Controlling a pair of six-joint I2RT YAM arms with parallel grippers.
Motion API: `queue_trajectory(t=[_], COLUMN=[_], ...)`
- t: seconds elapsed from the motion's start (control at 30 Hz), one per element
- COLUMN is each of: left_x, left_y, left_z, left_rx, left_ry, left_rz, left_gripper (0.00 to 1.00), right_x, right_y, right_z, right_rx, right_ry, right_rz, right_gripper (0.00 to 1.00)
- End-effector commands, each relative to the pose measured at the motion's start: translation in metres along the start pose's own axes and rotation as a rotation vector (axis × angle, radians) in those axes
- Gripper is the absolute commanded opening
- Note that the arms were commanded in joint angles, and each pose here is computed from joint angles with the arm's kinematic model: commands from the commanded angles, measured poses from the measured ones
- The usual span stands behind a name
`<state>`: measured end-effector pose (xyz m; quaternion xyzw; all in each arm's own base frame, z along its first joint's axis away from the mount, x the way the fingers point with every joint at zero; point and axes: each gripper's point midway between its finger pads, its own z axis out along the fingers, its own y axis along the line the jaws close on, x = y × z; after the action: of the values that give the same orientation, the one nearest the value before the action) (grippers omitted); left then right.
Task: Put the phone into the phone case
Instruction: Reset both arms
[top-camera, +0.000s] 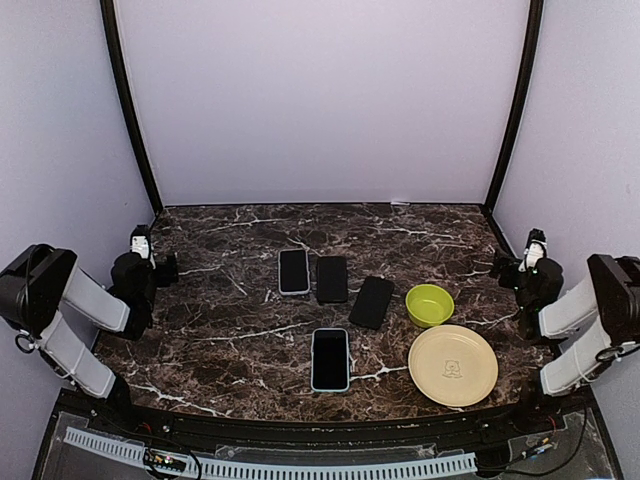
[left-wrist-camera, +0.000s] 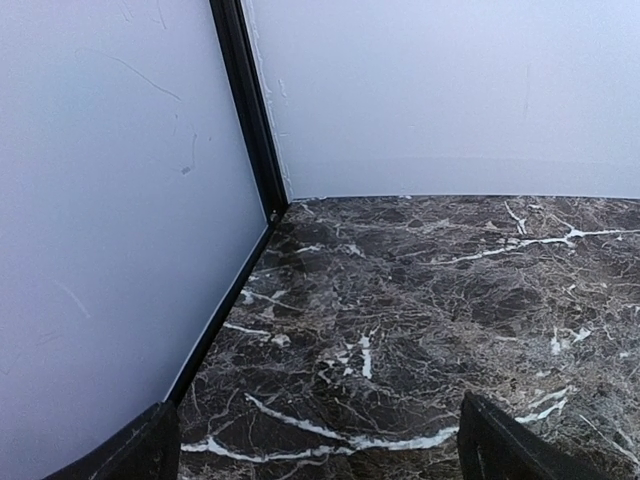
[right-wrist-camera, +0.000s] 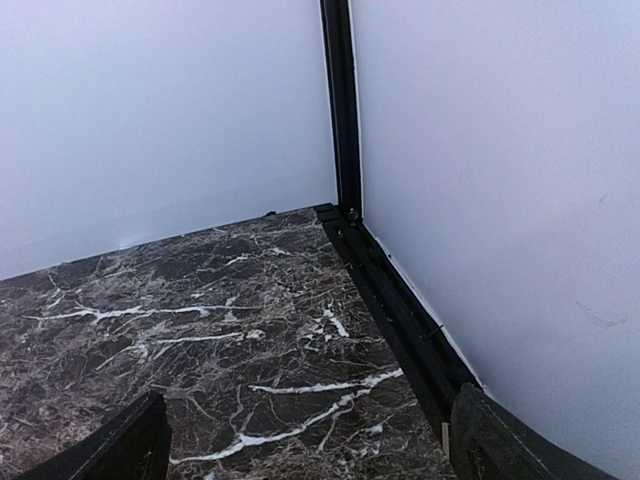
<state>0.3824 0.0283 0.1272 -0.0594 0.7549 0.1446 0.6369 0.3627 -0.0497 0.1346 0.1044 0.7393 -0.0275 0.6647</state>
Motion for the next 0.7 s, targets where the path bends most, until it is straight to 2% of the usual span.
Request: queue_trajectory(t=[0.0,0.07,0.13,0.67], left_x=[-0.0024,-0.0044,-0.0006,-0.0020], left_y=[-0.0133,-0.0180,-0.0206,-0.0194], left_z=[-0.0005,-0.0054,-0.0047,-0.0054], left_rx=[0.129,0.175,0.190,0.187], left_ry=[-0.020,-0.075,-0.043,-0.062], left_rz=[-0.037,-0.016,-0.020,-0.019], left_gripper=[0.99,0.99,0.99,0.99], right_x=[-0.0112,-0.0071,-0.0076,-0.0079], right_y=[0.0217,0.0189,0.0209,0.0251], right_z=[0.0064,0.0083,0.0076,0.0091], right_rx=[-0.132,-0.115,-0.129,-0.150], right_ry=[-0.081,-0.053,-0.059,-0.055], right_rz=[-0.032,-0.033,-0.034,-0.046], right_gripper=[0.98,0.99,0.99,0.98])
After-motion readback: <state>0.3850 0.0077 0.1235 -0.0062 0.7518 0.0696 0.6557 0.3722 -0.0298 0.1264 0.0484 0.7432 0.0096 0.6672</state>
